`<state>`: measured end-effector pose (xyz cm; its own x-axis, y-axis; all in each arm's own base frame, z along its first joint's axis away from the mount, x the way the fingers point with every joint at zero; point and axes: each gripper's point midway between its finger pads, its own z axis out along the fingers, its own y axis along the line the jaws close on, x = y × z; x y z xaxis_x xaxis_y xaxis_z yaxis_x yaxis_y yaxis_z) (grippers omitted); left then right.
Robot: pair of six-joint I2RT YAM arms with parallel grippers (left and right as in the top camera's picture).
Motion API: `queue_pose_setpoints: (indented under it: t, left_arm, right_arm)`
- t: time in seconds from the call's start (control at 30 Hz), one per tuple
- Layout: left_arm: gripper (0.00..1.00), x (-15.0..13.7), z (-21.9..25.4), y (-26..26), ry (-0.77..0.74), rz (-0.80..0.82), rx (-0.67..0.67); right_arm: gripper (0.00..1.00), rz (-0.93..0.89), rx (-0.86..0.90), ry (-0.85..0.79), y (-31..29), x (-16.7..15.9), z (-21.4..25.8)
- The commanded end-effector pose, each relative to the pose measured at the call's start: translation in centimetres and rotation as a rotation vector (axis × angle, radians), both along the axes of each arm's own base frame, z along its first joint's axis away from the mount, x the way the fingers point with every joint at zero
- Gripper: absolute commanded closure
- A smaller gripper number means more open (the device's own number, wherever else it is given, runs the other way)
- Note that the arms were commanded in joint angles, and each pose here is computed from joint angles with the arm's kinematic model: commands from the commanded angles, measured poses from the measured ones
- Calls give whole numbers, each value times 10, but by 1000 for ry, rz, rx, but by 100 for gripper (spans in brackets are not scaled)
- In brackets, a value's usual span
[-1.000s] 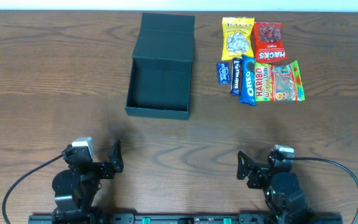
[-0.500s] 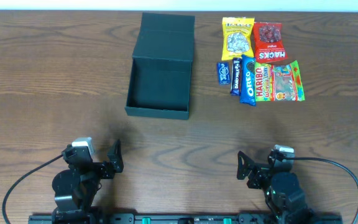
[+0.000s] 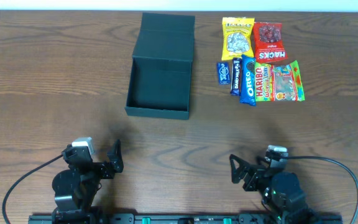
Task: Pack container
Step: 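Grasp the green Haribo bag with the right gripper and lift it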
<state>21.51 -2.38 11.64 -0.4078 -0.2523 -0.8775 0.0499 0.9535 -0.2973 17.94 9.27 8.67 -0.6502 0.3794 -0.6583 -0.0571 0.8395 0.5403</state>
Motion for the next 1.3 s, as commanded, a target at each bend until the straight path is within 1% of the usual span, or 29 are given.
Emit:
queue_pose_setpoints:
  t: [0.0, 0.03, 0.13, 0.17, 0.23, 0.3, 0.43, 0.5, 0.53, 0.67, 0.77, 0.83, 0.93, 1.03, 1.1, 1.2, 1.27]
  left_arm:
    - [5, 0, -8, -2, 14, -7, -15]
    - [5, 0, -8, -2, 14, -7, -15]
    - [5, 0, -8, -2, 14, -7, -15]
    - [5, 0, -8, -2, 14, -7, -15]
    - [5, 0, -8, -2, 15, -7, -15]
    - [5, 0, -8, -2, 14, -7, -15]
    - [5, 0, -8, -2, 14, -7, -15]
    - [5, 0, -8, -2, 14, -7, -15]
    - [5, 0, -8, -2, 14, -7, -15]
    - [5, 0, -8, -2, 14, -7, -15]
    - [5, 0, -8, -2, 14, -7, -15]
    - [5, 0, -8, -2, 14, -7, -15]
    - [5, 0, -8, -2, 14, -7, -15]
    - [5, 0, -8, -2, 15, -7, -15]
    - [5, 0, -8, -2, 14, -7, -15]
    - [5, 0, -8, -2, 14, -7, -15]
    - [5, 0, -8, -2, 14, -7, -15]
  right_arm:
    - [1, 79, 221, 84, 30, -12, 10]
    - [1, 90, 246, 56, 33, -9, 18]
    - [1, 193, 217, -161, 44, 2, 56]
    - [1, 192, 216, -227, 44, 7, 69]
    - [1, 143, 198, -306, 37, 19, 84]
    - [1, 93, 129, -347, 26, 31, 91]
    - [1, 7, -129, -360, -7, 64, 107]
    - [1, -43, -280, -336, -33, 92, 120]
    - [1, -86, -326, -311, -49, 109, 127]
    - [1, -240, -341, -195, -99, 155, 135]
    - [1, -302, -354, -81, -132, 196, 119]
    - [1, -235, -444, -5, -143, 227, 92]
    - [1, -163, -504, 72, -148, 258, 58]
    - [1, -145, -500, 138, -151, 277, 29]
    - [1, -137, -535, 180, -158, 290, 8]
    - [1, -123, -597, 214, -168, 302, -13]
    - [1, -103, -603, 247, -168, 307, -31]
